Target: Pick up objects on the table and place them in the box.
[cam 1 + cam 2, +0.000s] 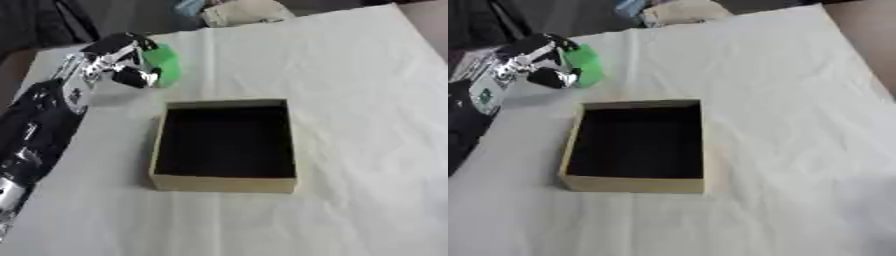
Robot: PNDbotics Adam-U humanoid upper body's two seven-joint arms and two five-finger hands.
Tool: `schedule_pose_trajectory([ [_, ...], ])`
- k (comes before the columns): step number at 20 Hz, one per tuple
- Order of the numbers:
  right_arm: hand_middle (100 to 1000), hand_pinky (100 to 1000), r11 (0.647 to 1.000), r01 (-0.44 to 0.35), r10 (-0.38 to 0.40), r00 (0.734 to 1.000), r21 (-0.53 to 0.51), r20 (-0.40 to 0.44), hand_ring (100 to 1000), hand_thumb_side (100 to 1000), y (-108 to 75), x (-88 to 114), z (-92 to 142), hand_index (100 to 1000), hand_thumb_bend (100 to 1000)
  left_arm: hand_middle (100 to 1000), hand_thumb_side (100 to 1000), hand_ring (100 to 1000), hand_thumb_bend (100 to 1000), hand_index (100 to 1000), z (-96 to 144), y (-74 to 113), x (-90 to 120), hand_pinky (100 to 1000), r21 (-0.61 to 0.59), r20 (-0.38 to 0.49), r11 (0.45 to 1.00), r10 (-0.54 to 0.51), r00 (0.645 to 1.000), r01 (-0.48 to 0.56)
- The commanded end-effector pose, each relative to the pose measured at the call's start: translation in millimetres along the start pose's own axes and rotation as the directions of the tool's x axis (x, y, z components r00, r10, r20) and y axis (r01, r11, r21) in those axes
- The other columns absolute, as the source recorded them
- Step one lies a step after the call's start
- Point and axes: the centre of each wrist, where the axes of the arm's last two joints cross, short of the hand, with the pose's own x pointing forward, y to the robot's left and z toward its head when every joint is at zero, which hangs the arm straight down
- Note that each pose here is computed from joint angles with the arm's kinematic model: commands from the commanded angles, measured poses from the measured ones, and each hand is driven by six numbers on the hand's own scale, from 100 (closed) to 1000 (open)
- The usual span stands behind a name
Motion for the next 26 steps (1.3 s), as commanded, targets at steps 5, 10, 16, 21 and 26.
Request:
schedule_pose_trajectory([
  [5,786,808,1.000,-0.019,0.019,1.000,0.003,0.021,842,654,-6.1,5,-4,893,100,589,405,599,100,844,26,58.3,31,711,0.078,0.192,0.996,-0.059,0.980,0.044],
  [10,786,808,1.000,-0.019,0.019,1.000,0.002,0.023,843,654,-6.3,6,-5,893,100,587,416,599,100,843,40,67.1,64,711,0.065,0.334,0.997,-0.069,0.940,0.050],
  [16,786,808,1.000,-0.017,0.017,0.999,0.005,0.027,843,653,-5.9,6,-5,893,100,589,432,604,100,842,60,63.2,112,713,-0.011,0.528,0.992,-0.098,0.843,0.123],
  [21,786,808,1.000,-0.016,0.016,0.999,0.005,0.029,843,653,-5.8,7,-6,893,100,590,443,607,100,841,76,52.1,143,712,-0.083,0.631,0.976,-0.103,0.769,0.199],
  [26,787,808,1.000,-0.013,0.013,0.999,0.004,0.030,844,653,-5.5,7,-6,893,100,593,448,609,100,843,74,29.2,147,708,-0.151,0.618,0.957,-0.104,0.779,0.247],
])
